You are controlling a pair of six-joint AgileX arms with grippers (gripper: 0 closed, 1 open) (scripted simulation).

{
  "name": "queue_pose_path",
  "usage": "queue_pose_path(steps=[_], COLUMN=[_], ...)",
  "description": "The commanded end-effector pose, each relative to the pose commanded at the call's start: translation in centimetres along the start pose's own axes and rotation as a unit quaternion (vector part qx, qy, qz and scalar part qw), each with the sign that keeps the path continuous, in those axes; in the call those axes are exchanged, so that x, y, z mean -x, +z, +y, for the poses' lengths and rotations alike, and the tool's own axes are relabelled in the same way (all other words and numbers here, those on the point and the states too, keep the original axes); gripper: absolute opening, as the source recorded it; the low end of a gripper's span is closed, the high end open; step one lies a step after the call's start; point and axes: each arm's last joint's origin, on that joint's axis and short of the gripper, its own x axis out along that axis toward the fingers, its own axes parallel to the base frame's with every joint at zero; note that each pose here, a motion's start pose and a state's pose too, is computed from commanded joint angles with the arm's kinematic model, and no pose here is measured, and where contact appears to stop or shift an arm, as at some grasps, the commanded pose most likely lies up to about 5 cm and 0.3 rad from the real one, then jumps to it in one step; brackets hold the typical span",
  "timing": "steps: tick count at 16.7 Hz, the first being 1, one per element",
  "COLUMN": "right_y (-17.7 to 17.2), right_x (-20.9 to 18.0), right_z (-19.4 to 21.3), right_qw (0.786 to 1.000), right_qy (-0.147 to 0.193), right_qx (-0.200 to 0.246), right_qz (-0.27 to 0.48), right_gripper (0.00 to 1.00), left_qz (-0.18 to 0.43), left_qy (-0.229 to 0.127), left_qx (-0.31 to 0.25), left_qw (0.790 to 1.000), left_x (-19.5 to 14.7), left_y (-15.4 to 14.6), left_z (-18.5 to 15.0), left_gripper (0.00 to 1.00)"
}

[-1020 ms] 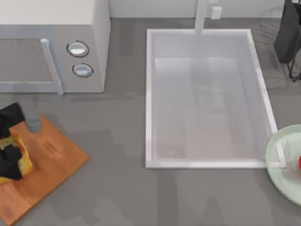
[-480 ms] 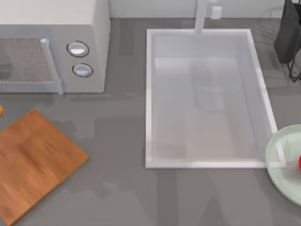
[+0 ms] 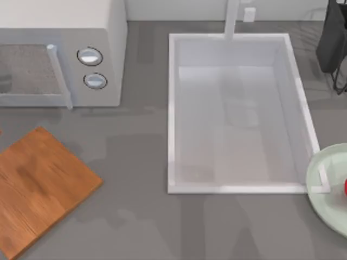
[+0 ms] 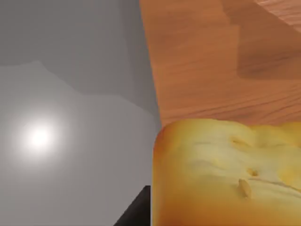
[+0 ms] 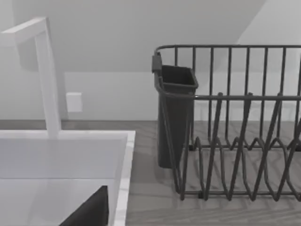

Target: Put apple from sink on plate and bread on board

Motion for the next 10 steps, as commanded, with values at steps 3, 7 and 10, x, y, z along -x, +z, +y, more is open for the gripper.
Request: queue_pose_path(steps=[3, 7, 10], right_y=[0.0, 0.0, 0.0], right_x=[0.0, 0.0, 0.0], right_z=[0.0, 0.0, 0.0], right_qw=[1.000, 1.000, 1.000], right_qy=[0.000, 0.000, 0.000], right_qx=[0.000, 0.000, 0.000], right_qz=[0.000, 0.000, 0.000], right_gripper=[1.00, 1.00, 1.00], left_qz=[0.043, 0.065, 0.070], left_qy=[-0.008, -0.014, -0.017], left_qx=[0.059, 0.193, 0.297], left_qw=[0.997, 0.979, 0.952], left_x=[-1.3, -2.9, -3.8], left_y=[-0.9, -2.1, -2.9], left_z=[-1.2, -3.8, -5.6], left_gripper=[0.00, 0.00, 0.00])
